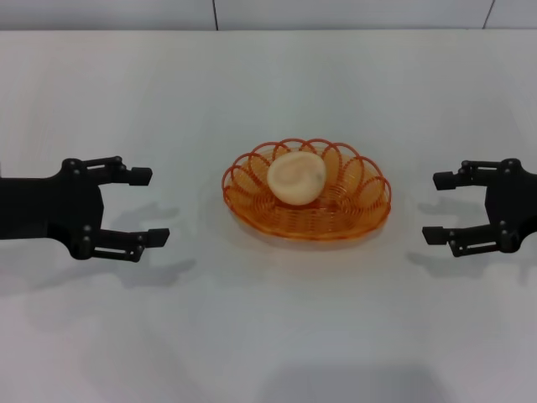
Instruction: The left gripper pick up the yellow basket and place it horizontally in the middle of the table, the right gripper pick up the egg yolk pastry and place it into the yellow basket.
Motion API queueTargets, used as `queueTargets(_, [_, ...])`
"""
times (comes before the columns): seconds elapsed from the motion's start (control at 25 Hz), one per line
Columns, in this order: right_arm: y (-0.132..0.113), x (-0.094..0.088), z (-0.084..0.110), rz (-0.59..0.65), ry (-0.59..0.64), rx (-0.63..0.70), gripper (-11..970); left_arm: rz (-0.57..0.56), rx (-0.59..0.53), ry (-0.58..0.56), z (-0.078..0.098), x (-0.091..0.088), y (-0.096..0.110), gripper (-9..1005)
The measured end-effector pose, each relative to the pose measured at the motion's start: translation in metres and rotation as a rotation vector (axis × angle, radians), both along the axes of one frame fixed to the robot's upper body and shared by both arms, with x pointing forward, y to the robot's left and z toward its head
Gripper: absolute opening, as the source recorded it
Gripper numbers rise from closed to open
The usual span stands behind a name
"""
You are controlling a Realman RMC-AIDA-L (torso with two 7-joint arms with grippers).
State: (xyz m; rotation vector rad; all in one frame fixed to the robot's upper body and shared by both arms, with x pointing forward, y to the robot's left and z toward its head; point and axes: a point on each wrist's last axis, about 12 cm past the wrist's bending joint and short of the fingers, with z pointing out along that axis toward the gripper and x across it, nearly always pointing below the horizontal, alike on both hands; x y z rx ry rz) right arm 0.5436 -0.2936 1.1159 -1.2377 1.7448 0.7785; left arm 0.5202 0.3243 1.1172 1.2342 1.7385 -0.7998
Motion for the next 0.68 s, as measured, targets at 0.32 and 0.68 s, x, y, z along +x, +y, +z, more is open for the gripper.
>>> queueTargets(0.32, [0.0013, -0.0004, -0.0012, 0.000, 0.001, 0.000, 829, 0.002, 0.000, 0.008, 0.0007, 0.0010, -0.0004, 892])
queueTargets(0.68, [0.0023, -0.0002, -0.0020, 0.004, 0.002, -0.007, 829, 0.004, 0.006, 0.010, 0.0000, 0.0012, -0.0001, 892])
